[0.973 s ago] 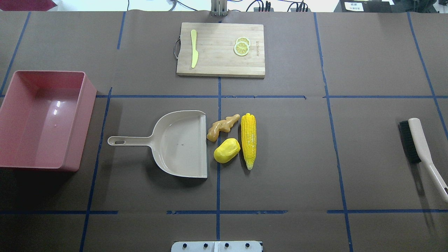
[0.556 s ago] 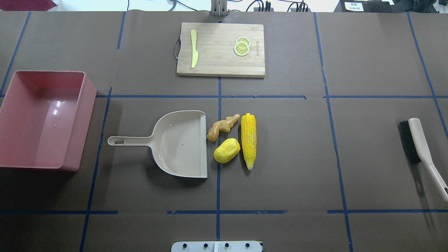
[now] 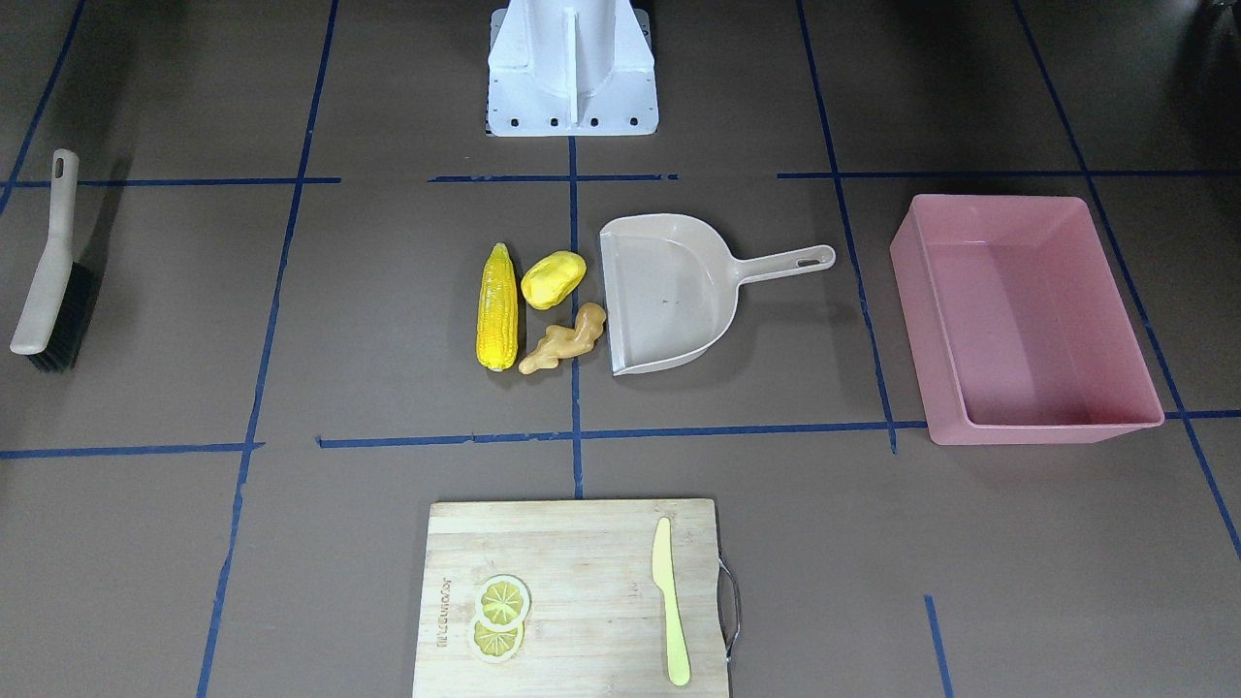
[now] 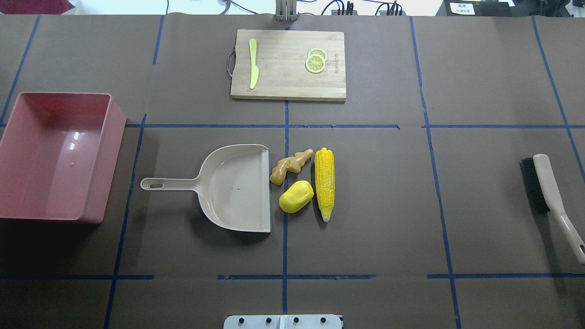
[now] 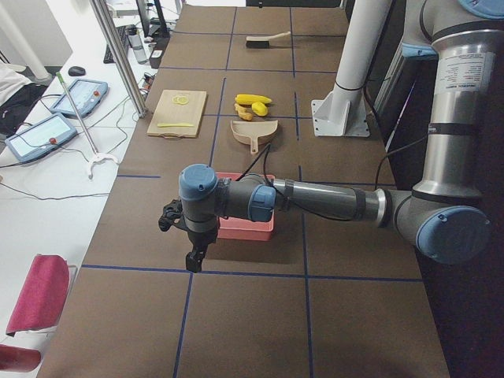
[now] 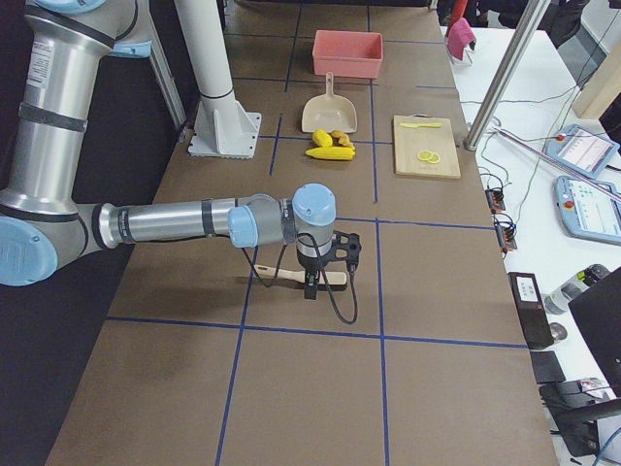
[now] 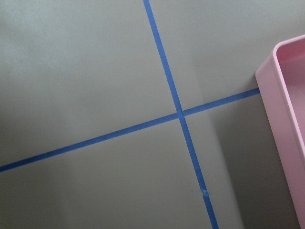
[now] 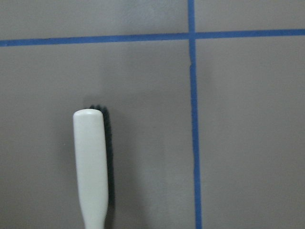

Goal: Sweep and dump trash into bin
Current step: 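Close the right gripper on the white brush handle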

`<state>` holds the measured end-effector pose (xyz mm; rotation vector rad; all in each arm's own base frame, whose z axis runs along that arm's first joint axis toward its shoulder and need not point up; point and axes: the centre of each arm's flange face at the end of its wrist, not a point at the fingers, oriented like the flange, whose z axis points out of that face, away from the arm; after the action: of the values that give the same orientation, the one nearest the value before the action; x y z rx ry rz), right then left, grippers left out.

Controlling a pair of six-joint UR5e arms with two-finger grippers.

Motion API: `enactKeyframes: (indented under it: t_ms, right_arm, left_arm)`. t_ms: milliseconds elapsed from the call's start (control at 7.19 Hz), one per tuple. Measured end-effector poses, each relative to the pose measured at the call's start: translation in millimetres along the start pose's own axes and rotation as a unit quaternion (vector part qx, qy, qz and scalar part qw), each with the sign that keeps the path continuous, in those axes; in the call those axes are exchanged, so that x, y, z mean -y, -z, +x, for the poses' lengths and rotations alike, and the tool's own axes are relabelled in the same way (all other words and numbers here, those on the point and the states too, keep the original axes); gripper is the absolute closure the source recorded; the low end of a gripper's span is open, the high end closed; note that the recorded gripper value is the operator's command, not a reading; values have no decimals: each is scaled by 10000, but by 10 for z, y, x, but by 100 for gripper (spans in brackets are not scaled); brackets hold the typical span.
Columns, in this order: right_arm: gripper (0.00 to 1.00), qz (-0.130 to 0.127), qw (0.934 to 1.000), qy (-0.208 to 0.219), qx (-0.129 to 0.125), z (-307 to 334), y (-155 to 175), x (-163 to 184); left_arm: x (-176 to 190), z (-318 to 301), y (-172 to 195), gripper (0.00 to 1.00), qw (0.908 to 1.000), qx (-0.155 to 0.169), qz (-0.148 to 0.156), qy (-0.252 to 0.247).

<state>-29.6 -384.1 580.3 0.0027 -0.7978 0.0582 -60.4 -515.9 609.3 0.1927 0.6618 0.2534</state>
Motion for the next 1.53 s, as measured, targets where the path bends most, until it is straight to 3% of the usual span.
enactKeyframes:
  t_ms: [278,695,834,1112,1390,1529]
  right_arm:
    - [2,96,9999,-25,16,-329,-383,-368]
    - [13,99,9998,51,-158,-526,-841,-654]
    - [28,65,9998,118,-173,-488,-970,-694]
    - [48,-33,9995,241,-184,-510,-1111,-746]
    - [100,-103,9991,346,-220,-554,-1190,-788]
    - [100,-124,9989,383,-237,-571,-1215,-801]
  left_arm:
    - [11,5,-1,0,10000,2,5,-14]
    - [11,8,0,0,10000,-1,18,-26]
    - [10,5,-5,0,10000,-1,19,-26]
    - [9,2,-7,0,10000,0,21,-28]
    - [6,0,-9,0,10000,5,19,-27]
    - [3,0,-11,0,10000,2,17,-27]
